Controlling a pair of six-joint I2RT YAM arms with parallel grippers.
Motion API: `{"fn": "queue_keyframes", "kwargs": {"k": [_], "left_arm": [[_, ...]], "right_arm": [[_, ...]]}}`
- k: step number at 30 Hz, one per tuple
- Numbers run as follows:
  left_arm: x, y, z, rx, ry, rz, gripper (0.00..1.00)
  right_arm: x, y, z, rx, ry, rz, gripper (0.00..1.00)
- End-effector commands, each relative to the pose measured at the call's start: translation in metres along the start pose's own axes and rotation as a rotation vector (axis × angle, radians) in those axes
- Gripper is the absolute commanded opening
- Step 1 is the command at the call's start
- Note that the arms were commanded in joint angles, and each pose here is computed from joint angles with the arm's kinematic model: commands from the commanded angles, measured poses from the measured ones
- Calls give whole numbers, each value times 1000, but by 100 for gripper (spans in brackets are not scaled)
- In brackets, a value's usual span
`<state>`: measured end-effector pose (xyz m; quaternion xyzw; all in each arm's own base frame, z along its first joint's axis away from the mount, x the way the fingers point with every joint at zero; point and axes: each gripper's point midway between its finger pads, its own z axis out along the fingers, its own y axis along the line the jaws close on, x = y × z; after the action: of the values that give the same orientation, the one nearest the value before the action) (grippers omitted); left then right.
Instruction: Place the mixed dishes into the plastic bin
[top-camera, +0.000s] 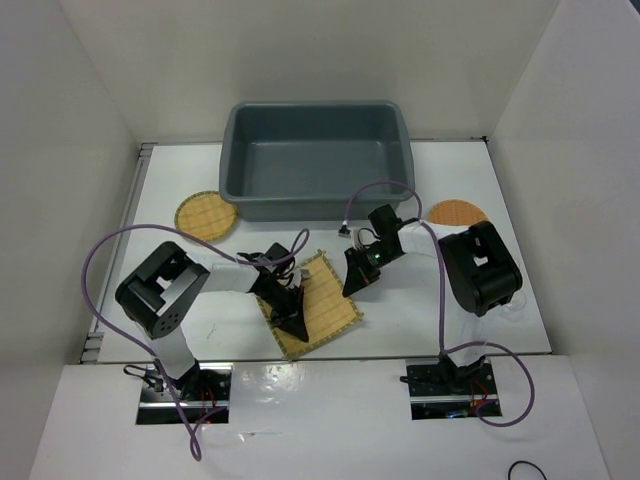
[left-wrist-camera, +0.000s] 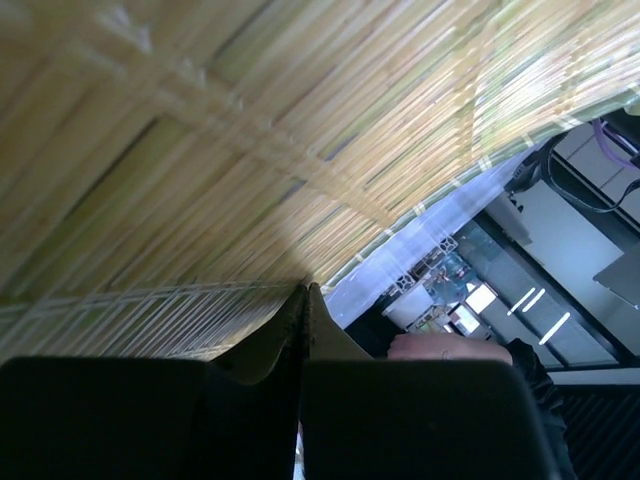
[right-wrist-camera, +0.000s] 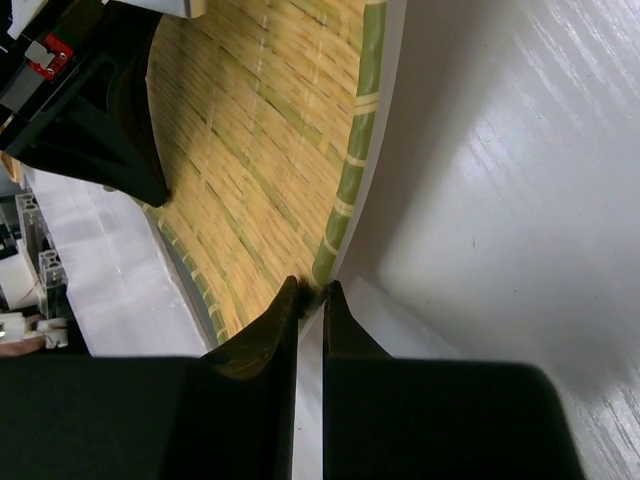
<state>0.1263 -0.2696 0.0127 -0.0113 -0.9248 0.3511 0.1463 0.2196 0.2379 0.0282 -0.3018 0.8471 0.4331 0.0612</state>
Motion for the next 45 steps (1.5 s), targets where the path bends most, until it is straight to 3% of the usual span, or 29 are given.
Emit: {"fn": "queue_keyframes", "kwargs": {"k": [1,6,8,12,18,23,35,37,42,43,44,45], "left_arm": [[-56,70,5,-336,-277,15,0],[-65,33,-35,-356,-353,83,0],[-72,-1,-67,-329,-442,128,0],[-66,-60,-130,-227,-610,215,10],[-37,-55,-170,-154,-722,124,13],[-8,-20,-155,-147,-701,33,16],[12,-8,-149,-82,-710,17,19],[11,-11,-141,-47,-679,31,25],[9,-4,-102,7,-540,36,26],[5,2,-95,-14,-516,14,21],[1,3,-92,-18,-512,10,6],[-1,16,-84,-65,-492,-16,0]], "right_arm": [[1,95,-15,-359,-10,-94,0],[-6,93,-25,-255,-15,-158,0],[-13,88,-29,-192,-22,-192,0],[-19,87,-39,-132,-47,-232,0],[-29,87,-49,-107,-91,-262,0],[-32,79,-59,-75,-134,-249,0],[-53,61,-87,-40,-238,-184,0],[-53,57,-87,-18,-236,-181,0],[-43,39,-80,43,-223,-154,0],[-43,37,-80,54,-222,-153,0],[-44,35,-82,57,-228,-138,0],[-45,33,-82,68,-232,-144,0]]}}
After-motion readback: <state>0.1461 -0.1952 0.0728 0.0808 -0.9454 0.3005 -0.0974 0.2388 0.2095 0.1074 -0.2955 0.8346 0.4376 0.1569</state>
